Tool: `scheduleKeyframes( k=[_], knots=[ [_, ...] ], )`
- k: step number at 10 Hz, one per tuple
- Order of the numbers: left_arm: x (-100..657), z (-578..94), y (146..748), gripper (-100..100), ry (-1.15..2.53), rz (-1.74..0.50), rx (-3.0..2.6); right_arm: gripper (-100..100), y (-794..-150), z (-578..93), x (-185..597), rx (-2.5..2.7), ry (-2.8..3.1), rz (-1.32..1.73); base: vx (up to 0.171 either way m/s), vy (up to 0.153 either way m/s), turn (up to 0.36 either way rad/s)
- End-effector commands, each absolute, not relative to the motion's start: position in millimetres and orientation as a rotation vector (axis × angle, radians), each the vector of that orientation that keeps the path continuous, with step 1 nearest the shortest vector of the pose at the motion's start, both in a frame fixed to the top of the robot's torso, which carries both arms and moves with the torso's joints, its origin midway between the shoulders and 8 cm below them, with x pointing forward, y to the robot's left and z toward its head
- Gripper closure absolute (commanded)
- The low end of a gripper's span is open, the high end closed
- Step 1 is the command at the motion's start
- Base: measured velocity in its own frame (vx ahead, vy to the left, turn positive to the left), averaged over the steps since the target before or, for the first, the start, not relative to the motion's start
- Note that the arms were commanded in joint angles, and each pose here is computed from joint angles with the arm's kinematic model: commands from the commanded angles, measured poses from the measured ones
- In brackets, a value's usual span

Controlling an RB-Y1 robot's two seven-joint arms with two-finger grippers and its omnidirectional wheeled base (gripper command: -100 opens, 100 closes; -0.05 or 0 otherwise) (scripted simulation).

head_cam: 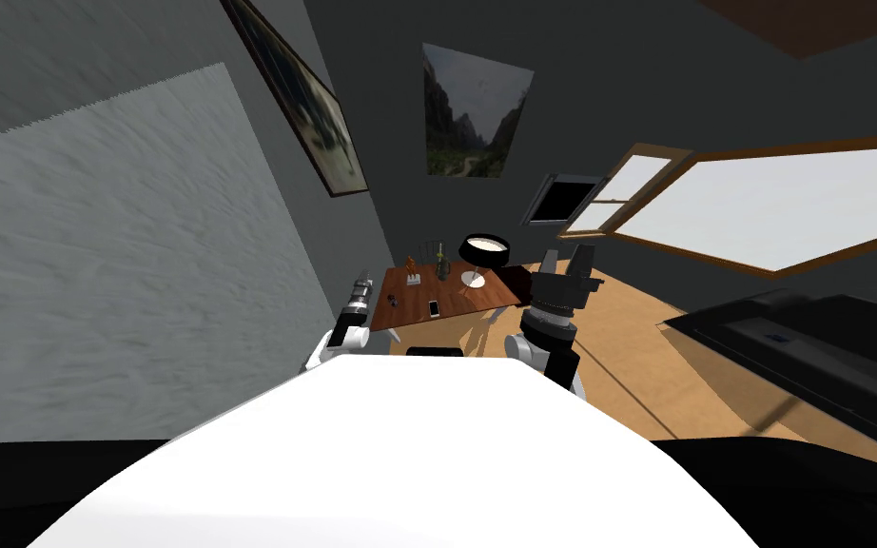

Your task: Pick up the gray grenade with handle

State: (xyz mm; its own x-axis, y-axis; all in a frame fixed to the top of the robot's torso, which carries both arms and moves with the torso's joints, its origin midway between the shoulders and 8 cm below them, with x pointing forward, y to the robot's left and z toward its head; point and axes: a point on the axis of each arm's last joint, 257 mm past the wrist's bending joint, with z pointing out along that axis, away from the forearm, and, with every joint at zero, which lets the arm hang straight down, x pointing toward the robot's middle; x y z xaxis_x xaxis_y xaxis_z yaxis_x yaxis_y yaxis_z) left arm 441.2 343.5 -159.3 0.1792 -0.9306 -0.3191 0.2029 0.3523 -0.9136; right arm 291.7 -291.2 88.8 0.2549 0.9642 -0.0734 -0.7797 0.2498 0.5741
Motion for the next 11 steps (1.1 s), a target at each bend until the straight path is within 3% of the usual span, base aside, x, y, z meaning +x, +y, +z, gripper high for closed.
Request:
scheduleKeyframes(
  k=[1, 11],
  knots=[
    [443.5, -172.2, 348.9, -100, 1.099, -0.944, -0.875, 0, -291.2, 88.8, 291.7, 0.474, 0.461, 1.246, 0.000, 0.000, 0.000],
    [450.8, -272.9, 432.8, -100, 1.212, -0.774, -1.083, 0, -291.2, 88.8, 291.7, 0.474, 0.461, 1.246, -0.008, -0.014, -0.105]
  ],
)
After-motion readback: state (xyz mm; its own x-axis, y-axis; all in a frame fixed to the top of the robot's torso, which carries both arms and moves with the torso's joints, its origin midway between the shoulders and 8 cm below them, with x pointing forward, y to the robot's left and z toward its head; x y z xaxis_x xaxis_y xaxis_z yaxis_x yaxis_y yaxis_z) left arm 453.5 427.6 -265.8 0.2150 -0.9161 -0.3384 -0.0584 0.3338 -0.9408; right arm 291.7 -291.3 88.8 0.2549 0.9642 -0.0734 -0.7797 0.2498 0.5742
